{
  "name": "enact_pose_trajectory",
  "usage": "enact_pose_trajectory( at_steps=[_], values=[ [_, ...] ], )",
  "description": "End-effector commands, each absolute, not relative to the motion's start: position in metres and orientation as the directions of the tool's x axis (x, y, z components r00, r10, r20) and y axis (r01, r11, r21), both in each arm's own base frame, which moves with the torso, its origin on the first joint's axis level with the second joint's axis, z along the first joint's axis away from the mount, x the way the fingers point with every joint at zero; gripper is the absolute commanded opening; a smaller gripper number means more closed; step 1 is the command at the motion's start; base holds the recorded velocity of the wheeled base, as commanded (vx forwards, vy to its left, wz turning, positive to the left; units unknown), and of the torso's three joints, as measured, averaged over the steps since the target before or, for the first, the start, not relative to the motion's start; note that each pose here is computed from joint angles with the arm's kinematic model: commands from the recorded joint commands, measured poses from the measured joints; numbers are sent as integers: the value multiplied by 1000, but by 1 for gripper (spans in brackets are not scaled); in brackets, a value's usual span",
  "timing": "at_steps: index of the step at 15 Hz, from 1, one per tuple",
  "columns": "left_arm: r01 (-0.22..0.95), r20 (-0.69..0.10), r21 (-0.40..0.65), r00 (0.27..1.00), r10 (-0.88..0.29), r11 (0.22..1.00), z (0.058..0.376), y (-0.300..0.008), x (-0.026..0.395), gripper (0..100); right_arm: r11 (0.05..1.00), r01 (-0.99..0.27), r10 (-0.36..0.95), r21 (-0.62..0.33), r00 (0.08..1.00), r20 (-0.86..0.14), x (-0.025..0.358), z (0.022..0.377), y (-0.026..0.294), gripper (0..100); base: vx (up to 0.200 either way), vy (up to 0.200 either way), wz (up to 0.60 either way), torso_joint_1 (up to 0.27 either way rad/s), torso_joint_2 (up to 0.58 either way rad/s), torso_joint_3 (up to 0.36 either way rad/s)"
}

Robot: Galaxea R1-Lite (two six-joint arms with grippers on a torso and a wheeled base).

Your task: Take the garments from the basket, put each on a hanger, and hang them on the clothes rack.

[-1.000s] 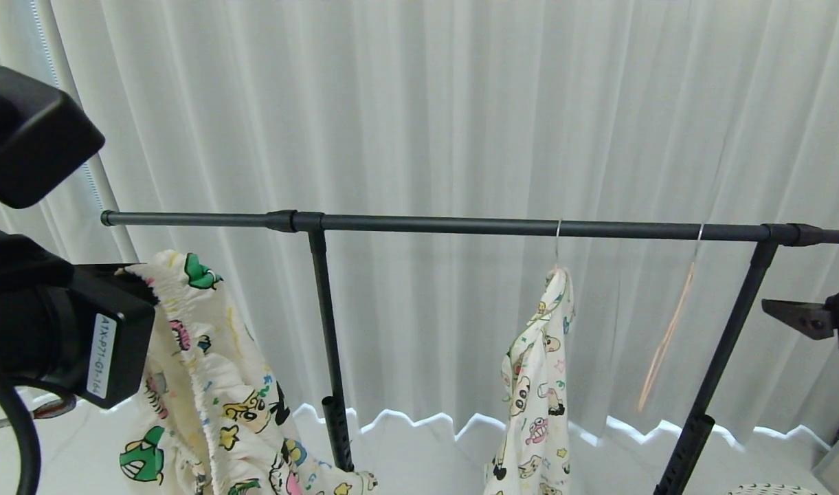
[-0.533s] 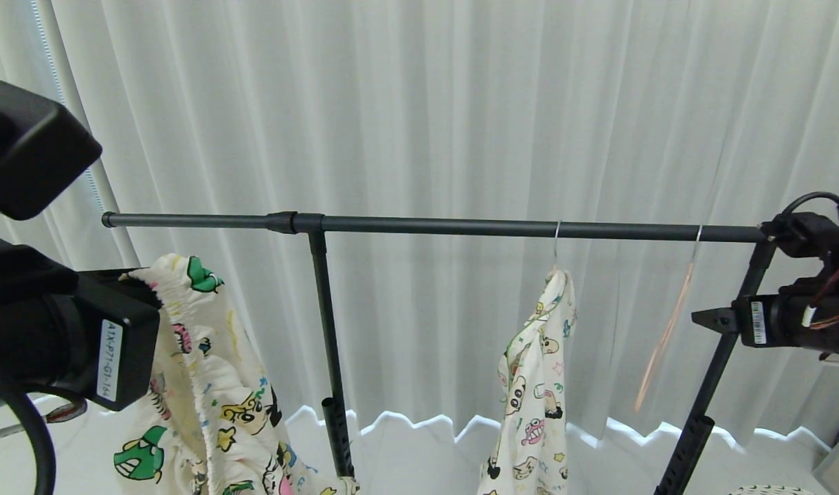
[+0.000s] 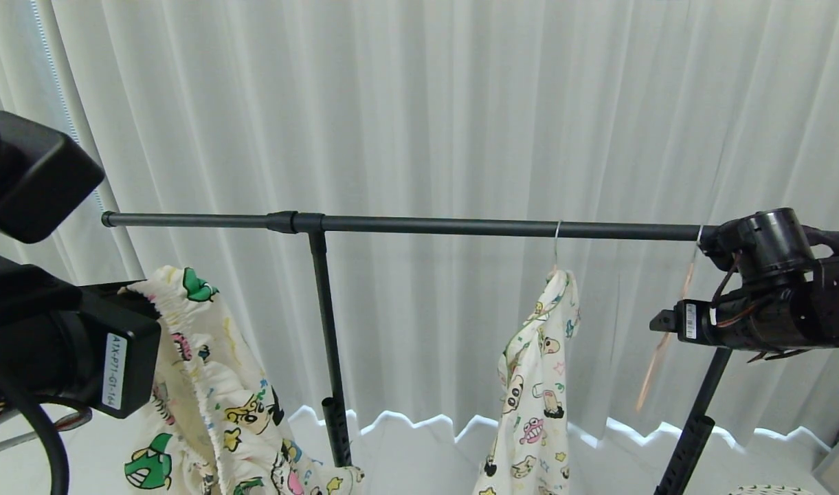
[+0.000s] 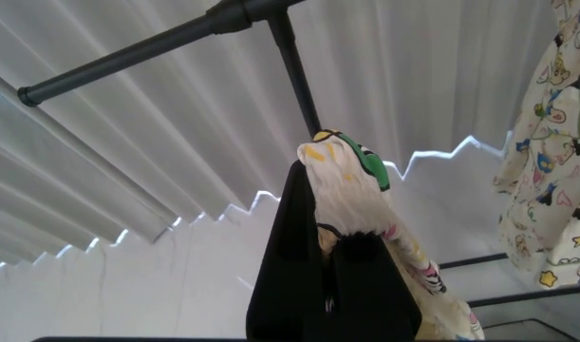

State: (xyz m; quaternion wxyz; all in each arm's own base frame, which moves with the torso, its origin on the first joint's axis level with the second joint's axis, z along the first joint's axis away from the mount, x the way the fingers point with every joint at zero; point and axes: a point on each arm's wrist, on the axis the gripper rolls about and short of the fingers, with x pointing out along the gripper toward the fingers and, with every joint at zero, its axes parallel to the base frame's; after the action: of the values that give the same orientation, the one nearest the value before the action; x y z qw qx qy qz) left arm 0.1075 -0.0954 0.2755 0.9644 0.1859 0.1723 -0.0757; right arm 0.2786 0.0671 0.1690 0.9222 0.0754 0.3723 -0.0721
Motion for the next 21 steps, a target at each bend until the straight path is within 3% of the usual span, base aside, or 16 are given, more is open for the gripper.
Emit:
enact_pose_trajectory(
  at_steps=[1, 11, 19, 20, 21],
  values=[
    [209, -362, 334, 929, -80, 919, 275, -95, 107, 0, 971, 220, -90, 91, 691, -717, 278, 165, 66, 100, 0, 0, 0, 0, 0, 0],
    [206, -370, 339, 926, -71, 918, 273, -96, 110, 0, 954, 298, -189, 23, 660, -727, 272, 160, 62, 100, 0, 0, 0, 0, 0, 0],
    [208, -370, 336, 926, -75, 919, 273, -96, 109, 0, 976, 219, -153, -2, 677, -720, 297, 144, 53, 100, 0, 0, 0, 0, 0, 0],
    [208, -371, 335, 926, -74, 919, 273, -96, 110, 0, 980, 199, -142, -7, 673, -726, 298, 142, 54, 0, 0, 0, 0, 0, 0, 0],
    [208, -370, 334, 926, -75, 919, 273, -96, 109, 0, 981, 195, -140, -9, 670, -729, 298, 140, 54, 0, 0, 0, 0, 0, 0, 0]
  ],
)
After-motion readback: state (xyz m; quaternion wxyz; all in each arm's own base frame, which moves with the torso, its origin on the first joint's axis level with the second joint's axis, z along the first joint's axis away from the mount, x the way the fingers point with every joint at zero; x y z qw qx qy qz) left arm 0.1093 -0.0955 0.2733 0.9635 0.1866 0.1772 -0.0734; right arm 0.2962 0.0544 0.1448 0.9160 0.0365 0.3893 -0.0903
